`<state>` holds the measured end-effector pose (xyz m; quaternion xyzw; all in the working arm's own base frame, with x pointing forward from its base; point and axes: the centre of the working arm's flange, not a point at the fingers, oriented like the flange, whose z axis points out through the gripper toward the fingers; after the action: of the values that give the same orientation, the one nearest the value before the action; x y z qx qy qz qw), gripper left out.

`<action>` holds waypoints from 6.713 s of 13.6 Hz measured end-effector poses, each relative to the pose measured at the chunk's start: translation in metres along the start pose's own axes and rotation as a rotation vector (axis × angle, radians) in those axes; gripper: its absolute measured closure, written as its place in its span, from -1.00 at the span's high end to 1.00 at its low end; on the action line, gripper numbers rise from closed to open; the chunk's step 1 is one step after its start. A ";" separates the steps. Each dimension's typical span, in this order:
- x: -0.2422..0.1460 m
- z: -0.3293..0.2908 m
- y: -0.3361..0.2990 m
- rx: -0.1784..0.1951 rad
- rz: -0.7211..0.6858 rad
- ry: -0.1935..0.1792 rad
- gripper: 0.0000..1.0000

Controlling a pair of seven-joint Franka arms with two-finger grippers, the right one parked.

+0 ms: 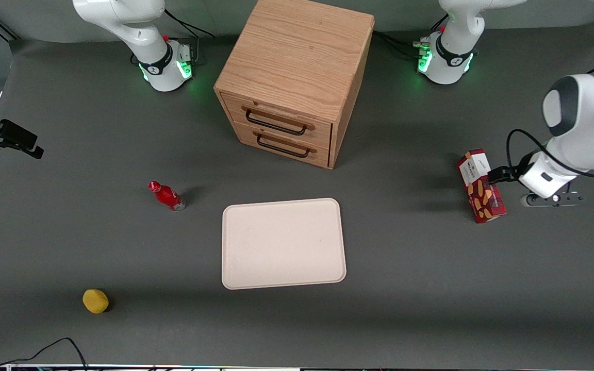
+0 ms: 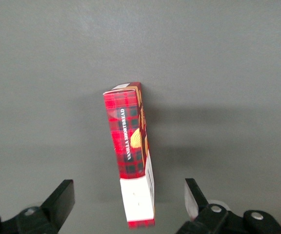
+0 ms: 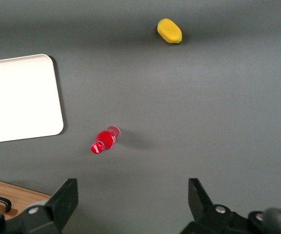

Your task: Place red cookie box on tray

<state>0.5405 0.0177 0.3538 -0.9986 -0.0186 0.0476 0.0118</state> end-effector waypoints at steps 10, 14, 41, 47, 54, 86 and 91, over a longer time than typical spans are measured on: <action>-0.037 0.107 0.001 -0.020 -0.029 0.149 0.99; -0.037 0.129 -0.006 -0.025 -0.046 0.182 0.84; -0.035 -0.219 0.166 -0.035 -0.241 -0.120 -0.47; 0.000 -0.149 0.330 -0.115 -0.456 -0.015 -0.47; 0.052 -0.060 0.436 -0.101 -0.330 0.153 -0.47; 0.061 -0.040 0.428 0.002 -0.179 0.103 1.00; 0.035 -0.104 0.340 0.028 -0.030 0.034 1.00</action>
<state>0.5973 -0.3232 0.4454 -0.9986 -0.0325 0.0305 0.0269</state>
